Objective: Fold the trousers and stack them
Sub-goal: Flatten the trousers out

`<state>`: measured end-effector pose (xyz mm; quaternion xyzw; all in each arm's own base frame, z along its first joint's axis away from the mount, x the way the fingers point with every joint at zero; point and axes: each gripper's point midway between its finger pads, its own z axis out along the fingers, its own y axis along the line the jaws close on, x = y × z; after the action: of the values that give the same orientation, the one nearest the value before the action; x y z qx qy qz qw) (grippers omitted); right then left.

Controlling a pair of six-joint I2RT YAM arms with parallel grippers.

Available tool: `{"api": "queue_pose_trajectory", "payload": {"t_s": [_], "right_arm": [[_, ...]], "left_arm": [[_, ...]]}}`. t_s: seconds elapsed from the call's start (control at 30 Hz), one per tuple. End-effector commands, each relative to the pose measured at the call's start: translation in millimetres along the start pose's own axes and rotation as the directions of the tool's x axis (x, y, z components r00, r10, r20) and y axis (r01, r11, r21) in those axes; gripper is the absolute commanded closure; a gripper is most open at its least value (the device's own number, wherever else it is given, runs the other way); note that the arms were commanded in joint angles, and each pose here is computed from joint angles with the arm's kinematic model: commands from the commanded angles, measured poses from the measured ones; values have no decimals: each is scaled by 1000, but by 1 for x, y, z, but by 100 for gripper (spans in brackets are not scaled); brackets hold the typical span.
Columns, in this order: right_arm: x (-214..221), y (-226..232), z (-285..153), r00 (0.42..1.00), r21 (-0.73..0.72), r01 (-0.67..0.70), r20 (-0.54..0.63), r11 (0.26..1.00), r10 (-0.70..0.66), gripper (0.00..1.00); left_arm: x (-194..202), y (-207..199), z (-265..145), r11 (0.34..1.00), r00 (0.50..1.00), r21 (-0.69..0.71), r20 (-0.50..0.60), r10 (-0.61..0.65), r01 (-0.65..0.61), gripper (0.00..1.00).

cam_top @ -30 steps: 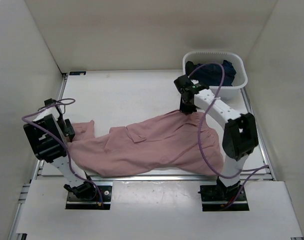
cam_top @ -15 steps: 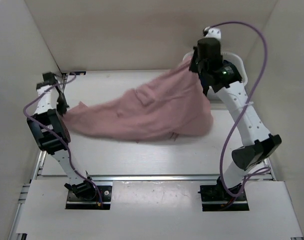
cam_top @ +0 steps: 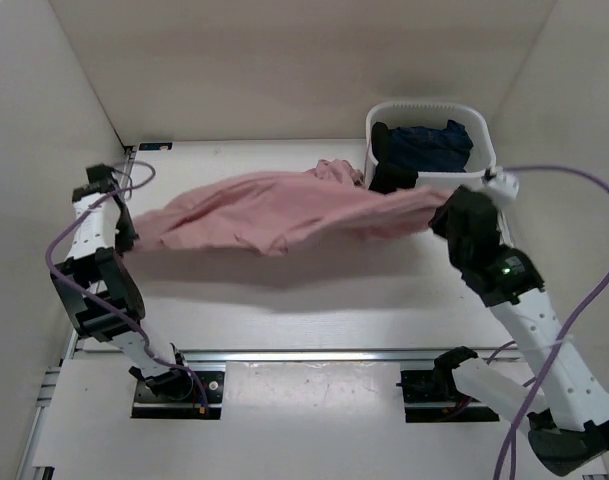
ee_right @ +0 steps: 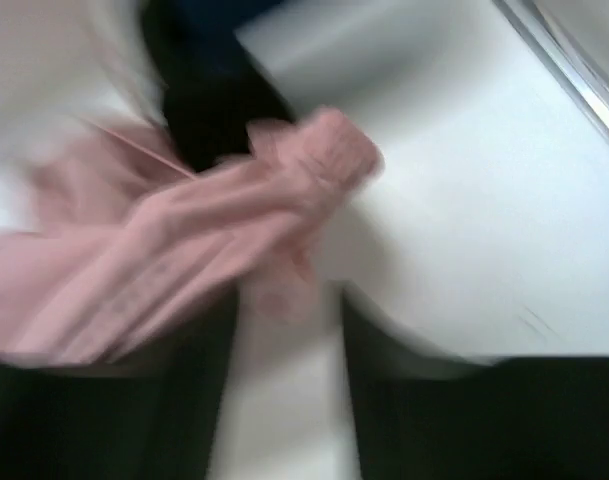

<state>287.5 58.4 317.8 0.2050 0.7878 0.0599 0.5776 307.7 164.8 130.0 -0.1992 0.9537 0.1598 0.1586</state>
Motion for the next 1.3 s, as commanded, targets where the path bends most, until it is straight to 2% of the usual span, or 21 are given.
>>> {"api": "queue_pose_trajectory", "payload": {"t_s": [0.0,0.03,0.07,0.13,0.23,0.47,0.6,0.67,0.7,0.73,0.8,0.87,0.9,0.97,1.0,1.03,1.07,1.1,1.17,1.23,1.27], "right_arm": [[106,-95,-8,978,365,-69,-157,928,134,40],[126,-106,-10,966,406,-127,-158,905,207,31],[164,-127,-14,954,456,-87,-217,886,205,23],[189,-140,-23,933,477,-121,-246,870,265,13],[203,-152,-32,917,506,-176,-226,844,327,13],[163,-144,-22,940,460,-268,-67,847,334,11],[178,-137,9,960,498,-164,-116,851,253,8],[188,-139,28,957,547,-129,-150,827,249,8],[198,-135,33,943,539,-110,-209,835,259,7],[207,-145,42,928,580,-107,-233,808,290,7],[213,-142,61,902,567,-172,-237,806,360,8],[224,-157,72,877,598,-209,-236,774,419,15],[230,-158,72,856,605,-217,-260,766,447,29],[239,-166,72,833,625,-195,-300,756,464,46],[242,-168,69,820,632,-190,-318,752,475,80],[246,-169,64,803,643,-184,-338,744,491,92],[245,-174,60,797,663,-175,-339,728,500,100],[246,-185,47,780,703,-165,-337,692,528,100],[222,-190,39,793,701,-210,-285,681,539,100],[197,-206,13,796,737,-274,-186,617,576,100],[178,-206,5,803,730,-303,-150,612,577,100]], "left_arm": [[60,5,18,998,991,-44,-130,28,-34,86],[72,4,24,998,987,-43,-159,36,-44,86],[81,2,28,998,985,-42,-170,39,-47,86],[110,-1,39,997,971,-38,-233,56,-67,86],[128,-3,46,997,963,-36,-261,63,-75,86],[128,1,45,995,968,-58,-245,59,-76,86],[123,6,43,994,970,-81,-235,57,-78,86],[119,9,42,992,973,-101,-226,54,-79,86],[118,10,40,992,975,-102,-216,52,-75,86],[116,12,38,991,977,-111,-208,49,-74,86],[113,12,37,991,979,-112,-199,47,-70,86],[112,15,36,992,981,-116,-191,35,-58,86],[108,17,34,991,985,-126,-171,30,-52,86],[107,22,32,989,986,-141,-163,17,-41,86],[105,22,33,989,988,-142,-154,15,-37,86],[103,28,32,987,990,-161,-140,-1,-21,86],[103,35,30,983,991,-182,-134,-18,-7,86],[98,36,28,983,992,-183,-123,-21,-2,86],[93,52,25,973,993,-225,-96,-65,42,86],[86,60,19,968,994,-243,-68,-83,64,86],[86,63,17,966,993,-248,-74,-93,72,86]]}}
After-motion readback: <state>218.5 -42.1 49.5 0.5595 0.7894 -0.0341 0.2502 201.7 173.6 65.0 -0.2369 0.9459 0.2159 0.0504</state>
